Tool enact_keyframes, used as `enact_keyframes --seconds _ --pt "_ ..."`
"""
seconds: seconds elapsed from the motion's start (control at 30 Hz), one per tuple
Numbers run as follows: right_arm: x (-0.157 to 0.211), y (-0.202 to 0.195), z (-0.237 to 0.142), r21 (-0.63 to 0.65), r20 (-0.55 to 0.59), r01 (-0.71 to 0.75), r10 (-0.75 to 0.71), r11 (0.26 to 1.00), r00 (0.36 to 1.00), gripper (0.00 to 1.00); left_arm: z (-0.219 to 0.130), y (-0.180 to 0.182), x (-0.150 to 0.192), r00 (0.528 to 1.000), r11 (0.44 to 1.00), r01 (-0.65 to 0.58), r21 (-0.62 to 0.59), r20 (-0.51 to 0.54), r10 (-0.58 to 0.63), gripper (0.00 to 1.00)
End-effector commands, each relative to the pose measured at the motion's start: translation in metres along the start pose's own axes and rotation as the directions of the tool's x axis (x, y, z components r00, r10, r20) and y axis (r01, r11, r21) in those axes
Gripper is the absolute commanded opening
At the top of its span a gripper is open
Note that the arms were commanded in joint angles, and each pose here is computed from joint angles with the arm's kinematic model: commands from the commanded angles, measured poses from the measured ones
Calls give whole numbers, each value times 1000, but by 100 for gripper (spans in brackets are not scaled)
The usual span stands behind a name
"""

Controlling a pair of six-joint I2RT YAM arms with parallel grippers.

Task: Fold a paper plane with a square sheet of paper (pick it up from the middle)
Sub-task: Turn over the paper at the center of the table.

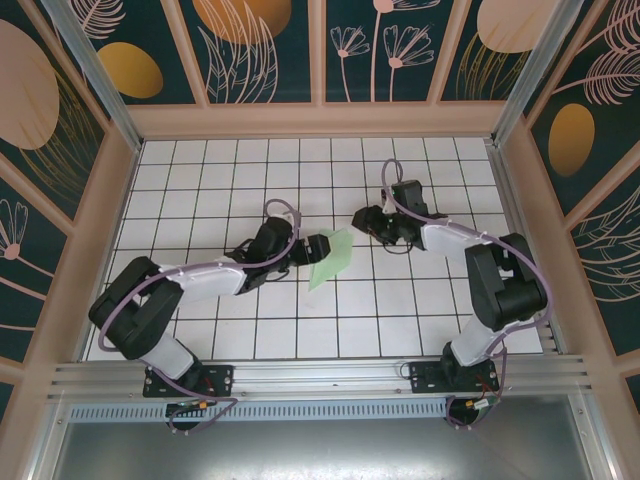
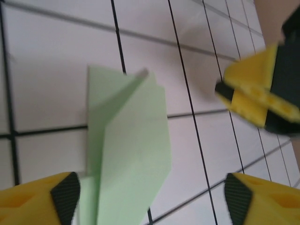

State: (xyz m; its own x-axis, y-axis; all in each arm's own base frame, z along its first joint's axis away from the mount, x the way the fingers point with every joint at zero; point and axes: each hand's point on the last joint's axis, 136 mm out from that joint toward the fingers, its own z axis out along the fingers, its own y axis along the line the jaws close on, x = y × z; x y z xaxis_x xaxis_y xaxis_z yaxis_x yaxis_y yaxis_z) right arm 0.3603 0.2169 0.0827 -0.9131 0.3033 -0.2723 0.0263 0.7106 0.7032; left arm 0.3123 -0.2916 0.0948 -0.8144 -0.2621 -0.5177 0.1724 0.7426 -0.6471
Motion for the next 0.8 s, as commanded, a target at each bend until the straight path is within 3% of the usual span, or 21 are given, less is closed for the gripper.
enact_keyframes --seconds 0.0,0.13,0.4,0.77 --pt "18 2 2 -10 -12 -81 81 997 997 57 -13 12 -27 994 996 -13 -89 103 22 89" --pt "36 5 15 -2 -50 -129 128 992 990 62 -19 24 -34 991 991 -3 -133 132 21 98" --pt "50 16 44 30 -119 -167 170 985 978 53 -22 36 -32 990 989 44 -139 137 -25 99" --pt "58 22 64 50 -186 -163 169 985 968 49 -23 53 -32 988 980 86 -182 139 -61 99"
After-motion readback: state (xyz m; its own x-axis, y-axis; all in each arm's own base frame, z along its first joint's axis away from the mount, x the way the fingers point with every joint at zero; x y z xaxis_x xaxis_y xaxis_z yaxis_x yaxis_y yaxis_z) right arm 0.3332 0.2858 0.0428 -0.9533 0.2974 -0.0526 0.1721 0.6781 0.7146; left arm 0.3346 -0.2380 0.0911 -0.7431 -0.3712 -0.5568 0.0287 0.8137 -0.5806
